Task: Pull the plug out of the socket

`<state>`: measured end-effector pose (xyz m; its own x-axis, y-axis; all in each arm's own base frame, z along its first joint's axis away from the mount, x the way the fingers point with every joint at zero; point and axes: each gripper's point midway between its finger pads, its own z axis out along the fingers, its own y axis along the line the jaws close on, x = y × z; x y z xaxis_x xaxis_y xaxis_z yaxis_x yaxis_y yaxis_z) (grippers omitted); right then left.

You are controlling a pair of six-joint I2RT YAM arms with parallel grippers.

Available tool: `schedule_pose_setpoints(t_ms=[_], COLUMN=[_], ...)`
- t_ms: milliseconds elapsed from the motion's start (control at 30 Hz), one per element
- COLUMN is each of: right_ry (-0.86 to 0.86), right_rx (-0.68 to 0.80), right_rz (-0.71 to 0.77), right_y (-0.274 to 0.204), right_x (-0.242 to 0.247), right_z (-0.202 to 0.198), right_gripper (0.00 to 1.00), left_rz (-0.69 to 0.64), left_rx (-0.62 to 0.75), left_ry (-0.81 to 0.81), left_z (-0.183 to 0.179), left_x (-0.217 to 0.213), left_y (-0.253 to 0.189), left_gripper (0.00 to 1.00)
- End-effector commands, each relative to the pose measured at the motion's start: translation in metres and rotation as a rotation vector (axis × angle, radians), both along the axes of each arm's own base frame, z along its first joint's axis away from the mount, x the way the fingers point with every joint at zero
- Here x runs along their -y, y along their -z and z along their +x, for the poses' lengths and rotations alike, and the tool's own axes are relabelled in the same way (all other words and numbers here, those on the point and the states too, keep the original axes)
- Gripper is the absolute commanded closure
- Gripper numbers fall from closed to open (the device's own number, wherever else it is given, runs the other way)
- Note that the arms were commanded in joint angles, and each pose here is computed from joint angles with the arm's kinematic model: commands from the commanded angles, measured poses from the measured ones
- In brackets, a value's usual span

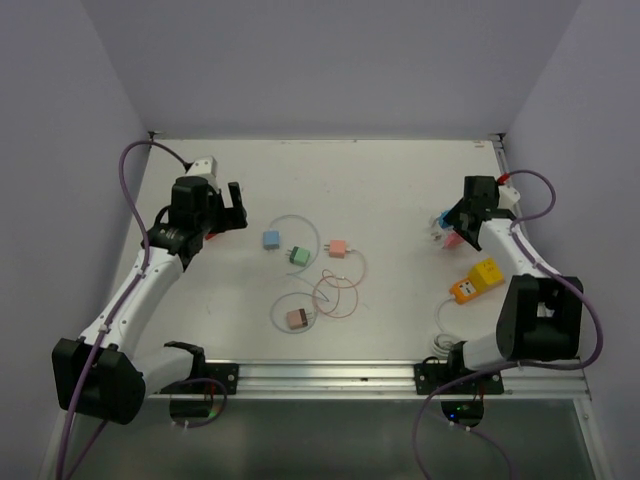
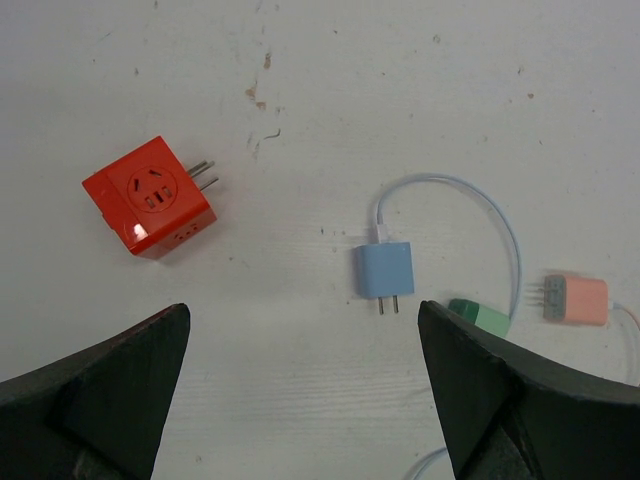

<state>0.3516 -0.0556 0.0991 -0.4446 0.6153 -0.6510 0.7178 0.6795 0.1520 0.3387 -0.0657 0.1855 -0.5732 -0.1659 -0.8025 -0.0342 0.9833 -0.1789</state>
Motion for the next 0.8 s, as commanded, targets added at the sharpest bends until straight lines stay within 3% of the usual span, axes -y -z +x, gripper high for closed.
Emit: schedule_pose_setpoints(t_ms=[0, 133, 367, 533, 767], right_ry=[-0.017, -0.034, -0.128, -0.349, -0.673], right_rx=[0.066, 0.048, 0.009, -0.001, -0.038], right_rz=[0.053, 0.07, 0.088, 0.171, 0.123], right_y=[-0.005, 0.004, 0.017, 0.022, 0.015], right_x=[-0.008, -0.012, -0.023, -0.058, -0.135], right_z=[0.021, 0.02, 0.015, 0.021, 0.026], right_gripper=[0.32, 0.4, 0.75, 0.99, 1.0], left_rz=[0.013, 0.015, 0.013, 0.015, 0.005], left_rx=[0.063, 0.063, 0.058, 0.052, 0.039], left_ry=[0.001, 0.002, 0.003, 0.007, 0.032], left_z=[0.006, 0.006, 0.006, 0.007, 0.008], left_x=[-0.001, -0.001, -0.001, 0.0, 0.005], left_y=[-0.011, -0.01, -0.008, -0.006, 0.0], left_gripper=[0.01, 0.0, 0.0, 0.0, 0.0])
